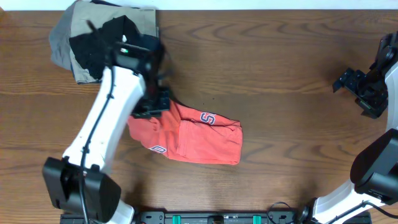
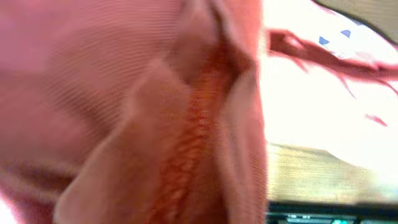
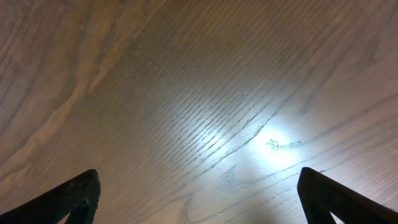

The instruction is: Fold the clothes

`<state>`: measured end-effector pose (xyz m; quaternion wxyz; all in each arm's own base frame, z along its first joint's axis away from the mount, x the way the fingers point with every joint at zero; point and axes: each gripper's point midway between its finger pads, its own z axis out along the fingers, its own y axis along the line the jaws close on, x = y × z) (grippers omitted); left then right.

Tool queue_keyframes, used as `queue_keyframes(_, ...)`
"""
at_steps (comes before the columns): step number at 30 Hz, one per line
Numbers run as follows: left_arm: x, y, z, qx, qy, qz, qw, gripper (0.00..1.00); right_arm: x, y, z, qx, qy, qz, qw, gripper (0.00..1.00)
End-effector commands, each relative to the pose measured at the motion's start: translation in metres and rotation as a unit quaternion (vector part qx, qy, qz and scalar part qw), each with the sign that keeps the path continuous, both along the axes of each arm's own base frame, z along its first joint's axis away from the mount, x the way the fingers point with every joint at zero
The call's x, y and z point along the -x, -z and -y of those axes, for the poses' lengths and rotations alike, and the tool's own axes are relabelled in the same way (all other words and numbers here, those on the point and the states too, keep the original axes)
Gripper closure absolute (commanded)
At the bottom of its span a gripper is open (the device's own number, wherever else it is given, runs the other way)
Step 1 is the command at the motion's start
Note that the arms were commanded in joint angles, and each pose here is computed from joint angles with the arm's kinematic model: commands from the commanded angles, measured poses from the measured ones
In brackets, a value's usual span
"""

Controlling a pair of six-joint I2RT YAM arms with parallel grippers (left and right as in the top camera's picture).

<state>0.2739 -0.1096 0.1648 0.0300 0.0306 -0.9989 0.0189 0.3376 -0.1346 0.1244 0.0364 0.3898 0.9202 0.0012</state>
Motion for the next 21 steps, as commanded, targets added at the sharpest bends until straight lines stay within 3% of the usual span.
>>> queue_keyframes(1, 0.005, 0.002, 0.033, 0.001, 0.015, 0.014, 1.000, 0.94, -0.001, -0.001, 0.004, 0.002, 0.011, 0.002, 1.000, 0.01)
queue_keyframes(12, 0.020, 0.038, 0.139, 0.059, 0.069, 0.053, 0.994, 0.94, -0.001, -0.001, 0.004, 0.002, 0.011, 0.002, 1.000, 0.01)
queue_keyframes(18, 0.032, 0.067, 0.165, 0.048, 0.082, 0.033, 0.995, 0.92, -0.001, -0.001, 0.004, 0.002, 0.011, 0.002, 1.000, 0.01)
queue_keyframes(21, 0.038, 0.082, 0.173, 0.036, 0.086, 0.020, 0.995, 0.87, -0.001, -0.001, 0.004, 0.002, 0.011, 0.002, 1.000, 0.01)
